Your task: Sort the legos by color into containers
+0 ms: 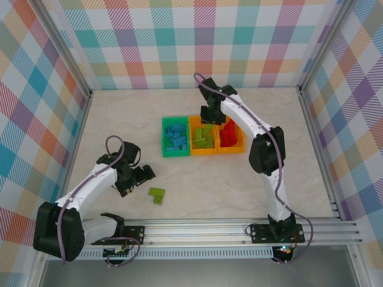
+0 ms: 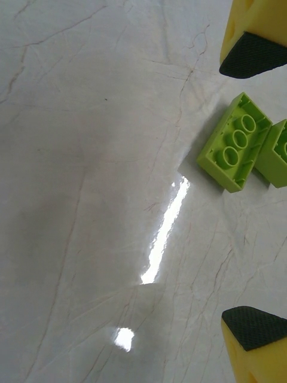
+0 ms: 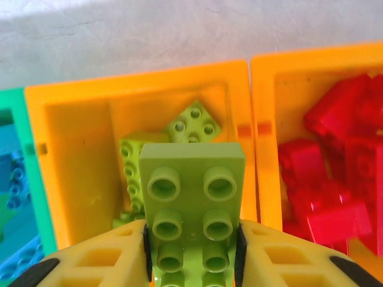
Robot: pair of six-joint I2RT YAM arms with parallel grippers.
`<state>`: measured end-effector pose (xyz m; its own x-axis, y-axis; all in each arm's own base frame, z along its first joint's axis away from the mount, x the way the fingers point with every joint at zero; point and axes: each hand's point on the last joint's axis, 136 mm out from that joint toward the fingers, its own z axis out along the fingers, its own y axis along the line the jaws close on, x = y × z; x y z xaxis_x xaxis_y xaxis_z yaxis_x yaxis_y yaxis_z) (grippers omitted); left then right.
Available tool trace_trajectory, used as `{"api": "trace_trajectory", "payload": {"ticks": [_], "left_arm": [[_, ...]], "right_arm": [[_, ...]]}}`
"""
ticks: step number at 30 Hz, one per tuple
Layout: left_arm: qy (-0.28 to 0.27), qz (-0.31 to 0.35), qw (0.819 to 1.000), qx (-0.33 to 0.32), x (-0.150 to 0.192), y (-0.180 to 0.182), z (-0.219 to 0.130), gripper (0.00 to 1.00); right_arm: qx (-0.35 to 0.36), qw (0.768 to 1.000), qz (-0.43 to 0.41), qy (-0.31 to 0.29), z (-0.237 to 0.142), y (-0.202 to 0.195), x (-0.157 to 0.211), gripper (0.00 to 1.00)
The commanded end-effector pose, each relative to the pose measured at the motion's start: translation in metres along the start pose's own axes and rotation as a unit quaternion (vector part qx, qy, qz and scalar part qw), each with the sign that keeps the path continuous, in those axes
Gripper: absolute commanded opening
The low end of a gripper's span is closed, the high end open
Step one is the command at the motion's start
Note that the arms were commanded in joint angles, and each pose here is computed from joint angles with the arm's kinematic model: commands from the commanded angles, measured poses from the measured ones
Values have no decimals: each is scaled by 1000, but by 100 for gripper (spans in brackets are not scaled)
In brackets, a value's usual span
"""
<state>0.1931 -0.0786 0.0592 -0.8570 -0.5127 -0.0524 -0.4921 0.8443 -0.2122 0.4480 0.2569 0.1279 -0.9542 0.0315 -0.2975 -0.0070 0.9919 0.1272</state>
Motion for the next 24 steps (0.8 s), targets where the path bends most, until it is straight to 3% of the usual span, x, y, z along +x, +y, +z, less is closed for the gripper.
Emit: {"api": "trace_trajectory", "payload": {"ticks": [1,7,11,13,15,24], "left_arm": [[-4,-27,1000,-7,6,-5,6,100],[10,-46,999,-24,19,-17,18,100],[12,-64,997,-31,26,-17,22,100],[19,-70,997,-37,31,-15,25,100],[23,-76,996,-43,36,-14,28,100],[27,-94,993,-62,52,-15,40,100]], "right_arm": [[-4,999,-28,46,13,2,10,38],[-14,997,-36,65,24,0,9,43],[-16,995,-46,87,32,-1,20,53],[-15,994,-49,94,34,-2,25,65],[-17,994,-49,95,33,-3,27,71],[-43,995,-51,68,9,4,21,79]]}}
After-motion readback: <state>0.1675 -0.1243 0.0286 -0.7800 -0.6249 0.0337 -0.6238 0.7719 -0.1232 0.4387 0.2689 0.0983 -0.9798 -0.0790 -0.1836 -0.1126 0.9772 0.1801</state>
